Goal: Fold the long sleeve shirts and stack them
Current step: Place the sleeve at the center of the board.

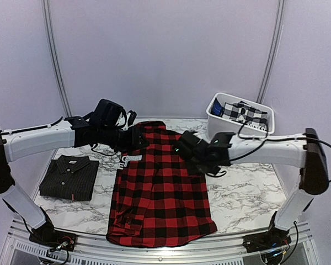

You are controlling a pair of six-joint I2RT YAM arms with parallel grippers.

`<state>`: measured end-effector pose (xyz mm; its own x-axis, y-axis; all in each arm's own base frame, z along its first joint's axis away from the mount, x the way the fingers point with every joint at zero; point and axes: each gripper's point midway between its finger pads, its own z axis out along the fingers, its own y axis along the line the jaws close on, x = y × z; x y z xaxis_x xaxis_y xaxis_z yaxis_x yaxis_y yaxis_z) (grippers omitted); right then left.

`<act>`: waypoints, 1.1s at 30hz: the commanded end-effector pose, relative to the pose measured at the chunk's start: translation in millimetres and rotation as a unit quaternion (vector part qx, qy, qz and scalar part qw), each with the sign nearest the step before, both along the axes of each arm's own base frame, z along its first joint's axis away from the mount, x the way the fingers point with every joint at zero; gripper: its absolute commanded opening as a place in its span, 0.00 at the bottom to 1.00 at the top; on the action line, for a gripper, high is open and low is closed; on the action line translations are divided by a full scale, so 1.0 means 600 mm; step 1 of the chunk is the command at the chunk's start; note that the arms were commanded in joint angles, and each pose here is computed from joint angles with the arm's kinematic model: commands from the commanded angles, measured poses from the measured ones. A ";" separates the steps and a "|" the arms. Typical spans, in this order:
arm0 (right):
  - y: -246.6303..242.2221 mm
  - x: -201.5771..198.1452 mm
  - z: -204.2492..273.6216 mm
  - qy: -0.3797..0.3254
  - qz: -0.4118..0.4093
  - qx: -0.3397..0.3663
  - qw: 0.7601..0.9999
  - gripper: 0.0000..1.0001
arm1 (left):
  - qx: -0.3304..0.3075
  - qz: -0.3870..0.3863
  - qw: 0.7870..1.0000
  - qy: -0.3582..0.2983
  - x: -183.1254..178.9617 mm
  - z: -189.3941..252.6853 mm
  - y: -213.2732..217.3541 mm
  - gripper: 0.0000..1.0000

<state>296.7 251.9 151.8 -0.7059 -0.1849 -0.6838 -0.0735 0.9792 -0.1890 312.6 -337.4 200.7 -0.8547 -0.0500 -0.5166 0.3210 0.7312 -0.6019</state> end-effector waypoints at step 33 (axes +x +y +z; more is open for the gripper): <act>0.085 -0.047 -0.127 0.102 0.057 0.276 0.954 0.53 | 0.054 -0.104 0.993 -0.002 -0.064 -0.083 -0.047 0.40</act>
